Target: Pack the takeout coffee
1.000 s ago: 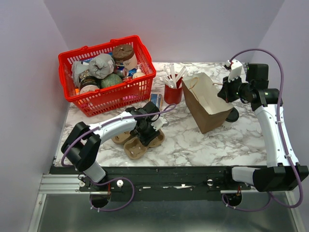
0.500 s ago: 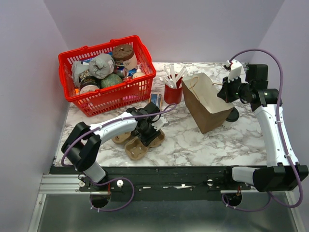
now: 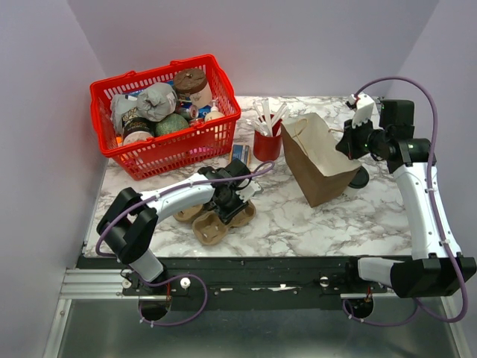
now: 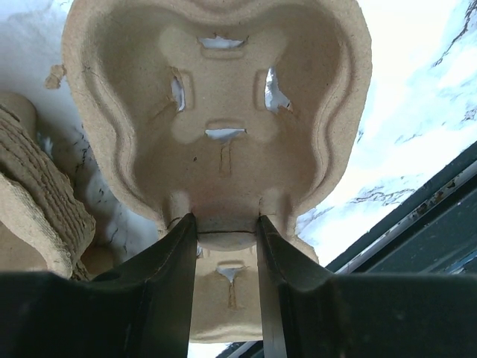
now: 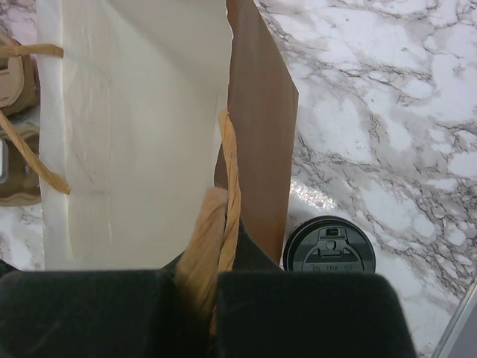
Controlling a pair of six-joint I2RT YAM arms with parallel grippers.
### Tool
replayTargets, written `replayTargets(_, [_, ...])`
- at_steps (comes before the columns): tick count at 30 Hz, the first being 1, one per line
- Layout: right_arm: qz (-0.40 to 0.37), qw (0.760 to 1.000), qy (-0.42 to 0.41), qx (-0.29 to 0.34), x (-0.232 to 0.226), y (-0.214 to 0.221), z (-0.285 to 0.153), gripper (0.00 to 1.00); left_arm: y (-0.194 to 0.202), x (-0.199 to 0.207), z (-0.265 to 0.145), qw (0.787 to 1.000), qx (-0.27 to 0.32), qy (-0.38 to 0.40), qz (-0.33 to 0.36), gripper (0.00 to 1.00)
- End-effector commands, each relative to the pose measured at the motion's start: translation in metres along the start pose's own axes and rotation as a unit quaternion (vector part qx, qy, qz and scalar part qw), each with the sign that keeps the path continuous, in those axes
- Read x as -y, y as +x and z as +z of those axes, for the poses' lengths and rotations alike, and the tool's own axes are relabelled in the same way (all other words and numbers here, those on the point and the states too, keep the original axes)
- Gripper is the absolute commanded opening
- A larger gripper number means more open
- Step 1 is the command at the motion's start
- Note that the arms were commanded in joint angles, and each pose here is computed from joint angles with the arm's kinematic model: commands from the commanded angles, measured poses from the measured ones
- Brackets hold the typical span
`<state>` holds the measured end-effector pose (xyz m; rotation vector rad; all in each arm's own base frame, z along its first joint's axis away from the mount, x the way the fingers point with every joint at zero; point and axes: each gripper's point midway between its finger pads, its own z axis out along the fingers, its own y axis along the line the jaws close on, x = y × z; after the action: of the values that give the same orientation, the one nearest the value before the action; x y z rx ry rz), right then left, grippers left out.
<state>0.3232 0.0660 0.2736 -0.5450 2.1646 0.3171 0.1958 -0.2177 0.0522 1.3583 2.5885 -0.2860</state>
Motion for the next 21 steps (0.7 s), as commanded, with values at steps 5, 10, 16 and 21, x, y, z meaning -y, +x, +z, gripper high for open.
replayTargets(5, [-0.082, 0.996, 0.038, 0.001, 0.006, -0.004, -0.032, 0.01, 0.004, 0.006, -0.018, 0.999, -0.011, 0.035, 0.011, 0.10])
replayTargets(10, [-0.131, 0.991, 0.033, -0.003, 0.004, 0.005, -0.035, 0.01, -0.011, 0.001, -0.042, 0.997, 0.031, 0.067, 0.038, 0.02])
replayTargets(16, [-0.152, 0.988, 0.011, 0.015, -0.006, 0.000, -0.039, 0.00, -0.045, 0.010, -0.088, 0.976, 0.149, 0.132, 0.094, 0.00])
replayTargets(21, [-0.164, 0.986, -0.020, 0.024, -0.020, 0.003, -0.040, 0.01, -0.086, -0.016, -0.155, 0.943, 0.285, 0.124, 0.120, 0.00])
